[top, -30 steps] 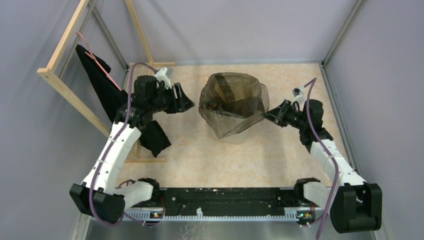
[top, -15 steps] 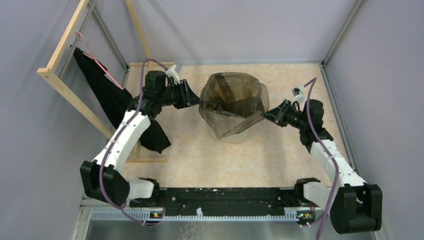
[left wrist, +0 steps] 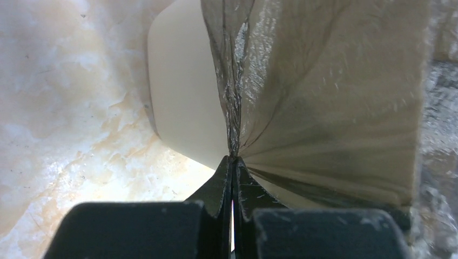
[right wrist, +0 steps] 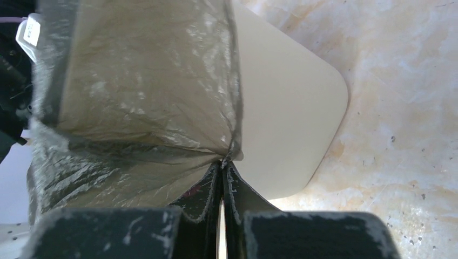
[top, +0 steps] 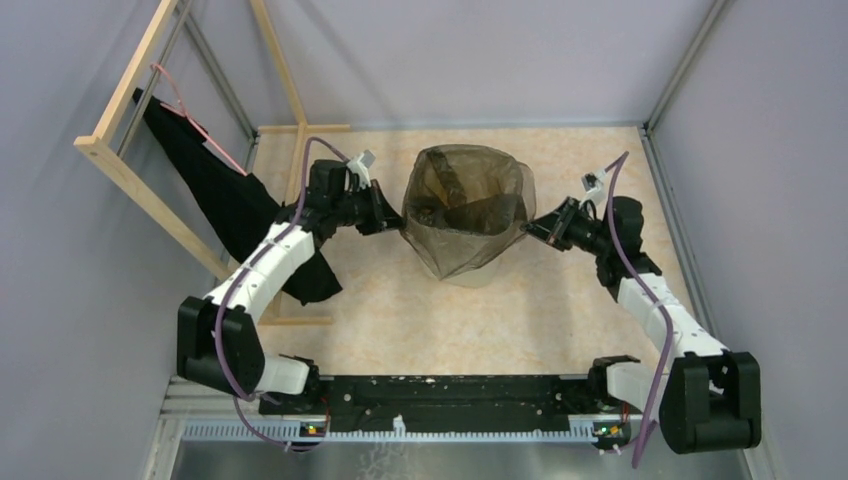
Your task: Put the trash bags into the trash bin
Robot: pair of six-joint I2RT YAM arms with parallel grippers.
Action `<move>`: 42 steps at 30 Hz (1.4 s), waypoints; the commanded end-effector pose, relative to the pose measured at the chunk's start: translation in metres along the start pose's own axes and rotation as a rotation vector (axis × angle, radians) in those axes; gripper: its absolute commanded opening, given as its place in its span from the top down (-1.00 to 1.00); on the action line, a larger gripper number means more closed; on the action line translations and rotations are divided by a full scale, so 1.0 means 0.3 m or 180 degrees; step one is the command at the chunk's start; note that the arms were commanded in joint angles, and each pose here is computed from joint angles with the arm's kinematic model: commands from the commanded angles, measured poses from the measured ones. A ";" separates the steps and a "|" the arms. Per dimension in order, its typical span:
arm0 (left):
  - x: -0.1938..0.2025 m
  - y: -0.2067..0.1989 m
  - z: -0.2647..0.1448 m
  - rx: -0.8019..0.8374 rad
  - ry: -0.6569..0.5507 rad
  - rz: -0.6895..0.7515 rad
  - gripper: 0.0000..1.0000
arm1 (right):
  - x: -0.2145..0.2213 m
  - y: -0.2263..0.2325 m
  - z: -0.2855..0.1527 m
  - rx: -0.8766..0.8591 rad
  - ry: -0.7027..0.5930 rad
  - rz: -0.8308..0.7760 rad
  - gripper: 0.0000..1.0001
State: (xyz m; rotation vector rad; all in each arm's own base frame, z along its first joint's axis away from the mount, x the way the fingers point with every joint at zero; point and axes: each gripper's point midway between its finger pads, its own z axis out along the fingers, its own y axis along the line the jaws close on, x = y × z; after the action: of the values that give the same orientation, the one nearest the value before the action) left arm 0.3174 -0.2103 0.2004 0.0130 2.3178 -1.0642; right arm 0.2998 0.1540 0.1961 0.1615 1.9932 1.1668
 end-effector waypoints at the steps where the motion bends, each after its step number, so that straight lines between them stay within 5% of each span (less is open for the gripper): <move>1: 0.019 0.052 0.060 -0.0033 0.0096 -0.0013 1.00 | 0.010 -0.047 0.035 -0.0026 -0.0002 -0.0049 1.00; 17: 0.034 0.101 0.081 -0.0161 0.0014 -0.0027 1.00 | 0.187 -0.190 0.150 0.0091 0.0506 0.0076 0.98; 23: 0.072 0.159 0.095 -0.0329 0.0077 -0.0044 1.00 | 0.204 -0.227 0.163 0.0234 0.0648 0.0037 0.71; 32: 0.051 0.175 0.033 -0.0587 -0.0063 0.0159 1.00 | 0.099 -0.325 0.054 0.1371 0.0608 -0.0455 0.12; 38: 0.060 0.140 0.017 -0.0439 -0.0081 0.0153 0.87 | 0.100 -0.118 -0.023 0.0901 0.0455 -0.0597 -0.29; 42: 0.035 0.104 -0.005 -0.0383 -0.0128 0.0220 0.72 | 0.121 -0.040 -0.092 0.0819 0.0499 -0.0697 -0.37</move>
State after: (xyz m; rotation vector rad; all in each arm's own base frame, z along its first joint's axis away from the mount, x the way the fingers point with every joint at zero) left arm 0.3169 -0.1889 0.1527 -0.0206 2.3801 -0.8697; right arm 0.2832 0.1438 0.1547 0.0422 2.2266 0.8034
